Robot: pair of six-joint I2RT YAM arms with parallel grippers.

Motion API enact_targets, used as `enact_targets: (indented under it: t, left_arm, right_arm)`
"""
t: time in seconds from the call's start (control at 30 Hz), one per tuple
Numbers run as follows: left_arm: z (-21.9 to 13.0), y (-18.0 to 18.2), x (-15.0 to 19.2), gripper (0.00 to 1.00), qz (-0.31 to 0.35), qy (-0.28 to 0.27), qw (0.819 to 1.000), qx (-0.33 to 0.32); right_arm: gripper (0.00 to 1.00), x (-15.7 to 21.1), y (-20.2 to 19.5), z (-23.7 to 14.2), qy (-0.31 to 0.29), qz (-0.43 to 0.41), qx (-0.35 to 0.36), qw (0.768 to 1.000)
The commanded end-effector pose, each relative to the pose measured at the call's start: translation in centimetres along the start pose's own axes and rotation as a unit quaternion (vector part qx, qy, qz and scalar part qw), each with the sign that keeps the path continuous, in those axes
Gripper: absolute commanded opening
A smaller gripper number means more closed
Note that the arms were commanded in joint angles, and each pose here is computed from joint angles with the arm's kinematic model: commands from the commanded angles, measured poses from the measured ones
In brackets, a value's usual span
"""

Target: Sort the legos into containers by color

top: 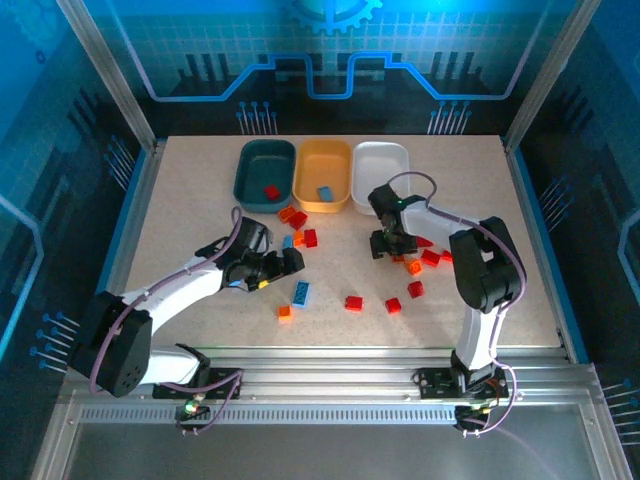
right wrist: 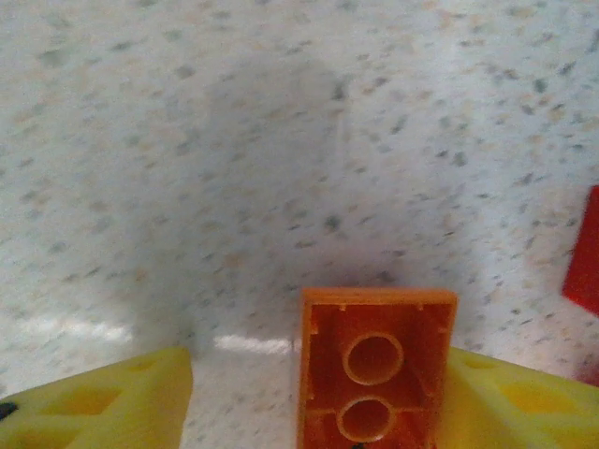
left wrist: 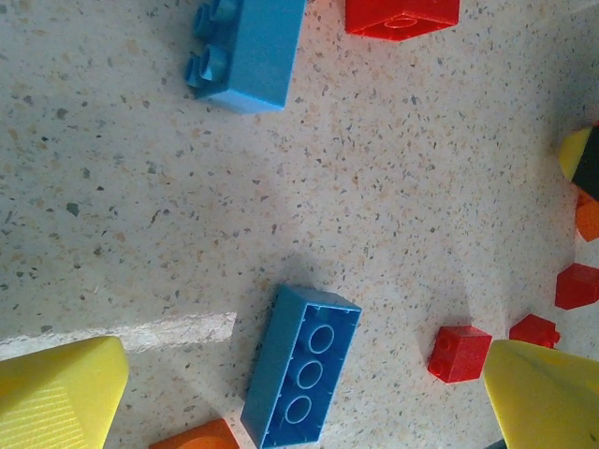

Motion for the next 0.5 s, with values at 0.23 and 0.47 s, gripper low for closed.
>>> enact_targets:
  t: [0.23, 0.47]
  left_arm:
    - [-0.9, -1.1, 0.1, 0.99, 0.014, -0.009, 1.0, 0.022]
    - [-1.3, -1.3, -0.2, 0.99, 0.022, -0.011, 1.0, 0.016]
  right_arm:
    - [0.51, 0.2, -0.3, 1.2, 0.023, 0.004, 0.031, 0.999]
    - [0.29, -0.5, 0.2, -1.1, -0.007, 0.007, 0.003, 1.0]
Point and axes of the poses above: each hand's point on the last joint's axis, 136 mm out from that joint toward the fingers, its own z axis out along the fingers, its own y axis along the line the jaws close on, x = y × z, the point moved 8 cm from there along -z, back along the fingers, and after that the axes turned 14 degrees about z, right-handed, at the moved point
